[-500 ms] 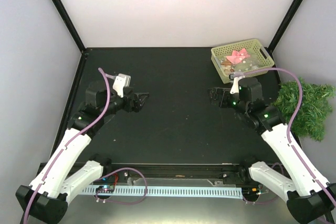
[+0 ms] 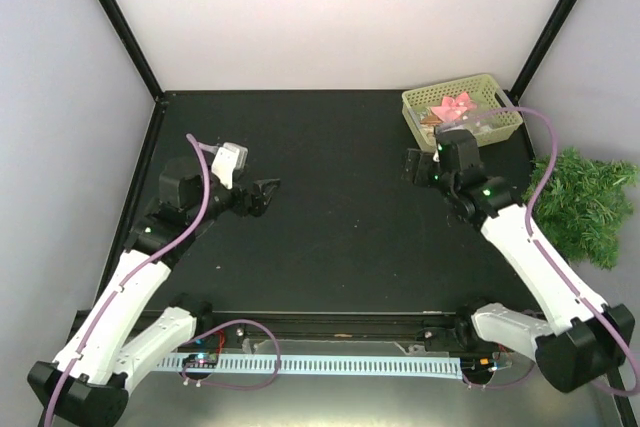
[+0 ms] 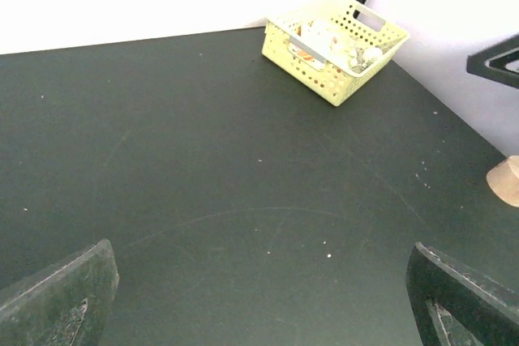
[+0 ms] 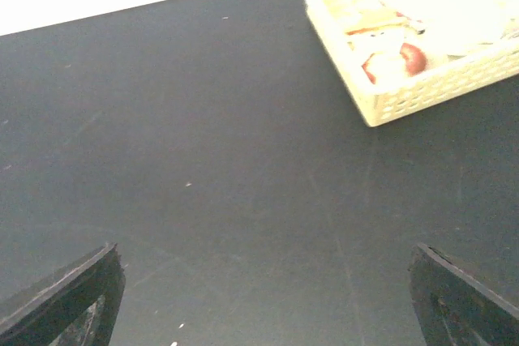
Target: Decorate the small christmas tree
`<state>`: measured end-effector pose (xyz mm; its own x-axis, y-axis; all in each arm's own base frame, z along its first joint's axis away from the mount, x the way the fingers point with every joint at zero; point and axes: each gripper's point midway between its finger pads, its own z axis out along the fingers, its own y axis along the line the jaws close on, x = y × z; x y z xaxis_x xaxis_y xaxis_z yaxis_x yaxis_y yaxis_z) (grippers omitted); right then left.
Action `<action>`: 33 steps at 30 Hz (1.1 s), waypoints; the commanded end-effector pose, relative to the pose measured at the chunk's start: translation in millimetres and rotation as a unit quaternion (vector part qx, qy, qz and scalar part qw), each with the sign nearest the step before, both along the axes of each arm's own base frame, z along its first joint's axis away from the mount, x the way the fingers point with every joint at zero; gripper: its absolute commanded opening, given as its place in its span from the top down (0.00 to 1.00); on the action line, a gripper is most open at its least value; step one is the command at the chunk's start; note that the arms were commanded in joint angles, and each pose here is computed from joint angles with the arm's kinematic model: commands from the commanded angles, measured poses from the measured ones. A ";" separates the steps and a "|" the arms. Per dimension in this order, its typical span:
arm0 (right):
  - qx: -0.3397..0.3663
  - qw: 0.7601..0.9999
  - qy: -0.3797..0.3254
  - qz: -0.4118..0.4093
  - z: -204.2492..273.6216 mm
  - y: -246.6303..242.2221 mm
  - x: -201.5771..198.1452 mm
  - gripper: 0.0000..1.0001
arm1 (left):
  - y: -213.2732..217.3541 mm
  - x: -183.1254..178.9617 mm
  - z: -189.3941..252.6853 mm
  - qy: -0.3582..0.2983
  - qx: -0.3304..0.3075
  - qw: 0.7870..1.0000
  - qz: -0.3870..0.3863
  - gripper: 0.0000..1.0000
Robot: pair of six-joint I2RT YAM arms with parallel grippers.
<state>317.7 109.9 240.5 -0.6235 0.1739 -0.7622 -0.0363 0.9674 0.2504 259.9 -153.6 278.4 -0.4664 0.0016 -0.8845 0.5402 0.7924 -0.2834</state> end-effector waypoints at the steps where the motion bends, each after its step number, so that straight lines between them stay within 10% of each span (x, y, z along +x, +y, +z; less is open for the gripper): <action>1: -0.068 0.992 0.029 -0.105 -2.0 -36.5 12.8 0.05 | 3.4 -4.6 8.2 -0.027 0.019 0.999 -0.002 0.01; 8: -0.069 0.965 0.070 -0.243 -21.8 -80.2 -22.4 0.11 | 8.4 -10.2 10.4 -0.048 0.017 0.999 0.005 0.01; 16: -0.075 0.957 -0.086 -0.265 101.2 -112.4 -40.9 0.13 | 3.9 -15.1 15.3 -0.053 0.005 0.999 -0.010 0.01; 33: -0.314 0.754 -0.215 -0.536 243.0 -220.8 -122.3 0.09 | -4.0 -21.3 12.2 -0.047 -0.002 0.998 -0.029 0.01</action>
<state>234.5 -80.4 456.4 -0.0872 -0.0532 -0.9948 0.7690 0.6312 -0.1012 241.2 -152.4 285.0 -0.3995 0.0214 -0.9165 0.5839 0.7766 -0.2364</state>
